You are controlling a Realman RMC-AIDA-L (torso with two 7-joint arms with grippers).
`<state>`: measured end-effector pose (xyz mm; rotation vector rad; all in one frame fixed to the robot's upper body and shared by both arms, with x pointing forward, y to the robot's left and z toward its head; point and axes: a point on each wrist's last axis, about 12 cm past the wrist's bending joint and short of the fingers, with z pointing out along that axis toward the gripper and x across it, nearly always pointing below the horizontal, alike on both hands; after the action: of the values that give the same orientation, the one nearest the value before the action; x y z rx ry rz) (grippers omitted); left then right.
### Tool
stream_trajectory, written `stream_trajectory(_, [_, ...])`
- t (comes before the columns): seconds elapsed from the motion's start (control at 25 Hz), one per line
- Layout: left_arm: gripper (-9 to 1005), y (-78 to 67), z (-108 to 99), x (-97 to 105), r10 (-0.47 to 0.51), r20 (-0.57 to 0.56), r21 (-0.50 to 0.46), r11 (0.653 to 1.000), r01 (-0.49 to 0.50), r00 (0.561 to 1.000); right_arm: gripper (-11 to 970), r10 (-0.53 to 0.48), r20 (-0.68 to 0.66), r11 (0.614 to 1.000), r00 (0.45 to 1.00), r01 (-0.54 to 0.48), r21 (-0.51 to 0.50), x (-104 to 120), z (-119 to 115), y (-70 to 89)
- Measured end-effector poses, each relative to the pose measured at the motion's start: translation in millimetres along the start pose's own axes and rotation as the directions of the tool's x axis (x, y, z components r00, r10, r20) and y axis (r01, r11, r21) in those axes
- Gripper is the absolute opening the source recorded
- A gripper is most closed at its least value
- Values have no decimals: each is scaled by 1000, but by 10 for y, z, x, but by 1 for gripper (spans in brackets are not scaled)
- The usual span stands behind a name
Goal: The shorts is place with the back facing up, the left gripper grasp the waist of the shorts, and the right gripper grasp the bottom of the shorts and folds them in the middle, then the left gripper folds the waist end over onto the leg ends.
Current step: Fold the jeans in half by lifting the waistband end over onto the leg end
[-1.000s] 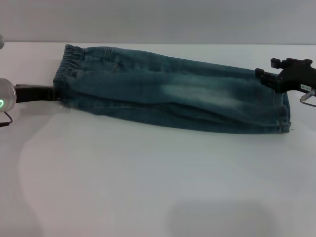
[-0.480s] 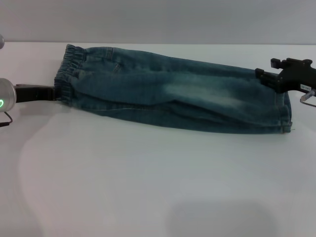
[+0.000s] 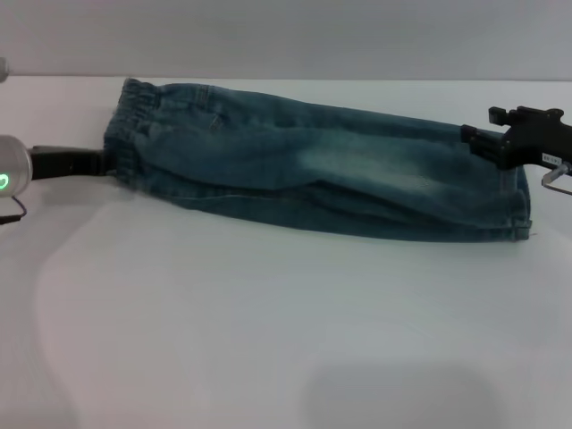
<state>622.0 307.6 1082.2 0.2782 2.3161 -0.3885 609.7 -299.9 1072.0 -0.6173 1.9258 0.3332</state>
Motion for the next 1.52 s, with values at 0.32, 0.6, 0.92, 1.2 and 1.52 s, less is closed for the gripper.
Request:
stream_trajectory(0.32, [51,-174,-171,-301,32,113,153,987,-49,993,508,-11,4,1000,1000,11,-21,-56,80,45])
stream_trajectory(0.6, [41,-355,-389,-612,66,208,273,954,-123,976,508,-20,11,999,1000,20,-42,-133,158,87])
stream_trajectory(0.92, [33,-581,-559,-916,96,288,377,903,-205,953,507,-57,-4,995,998,57,-87,-277,371,230])
stream_trajectory(1.2, [29,-789,-665,-1105,118,322,457,850,-263,939,507,-78,-7,981,997,76,-179,-439,597,474])
stream_trajectory(1.52, [28,-949,-715,-1220,146,326,499,813,-301,934,507,-76,-8,927,997,67,-370,-587,738,856])
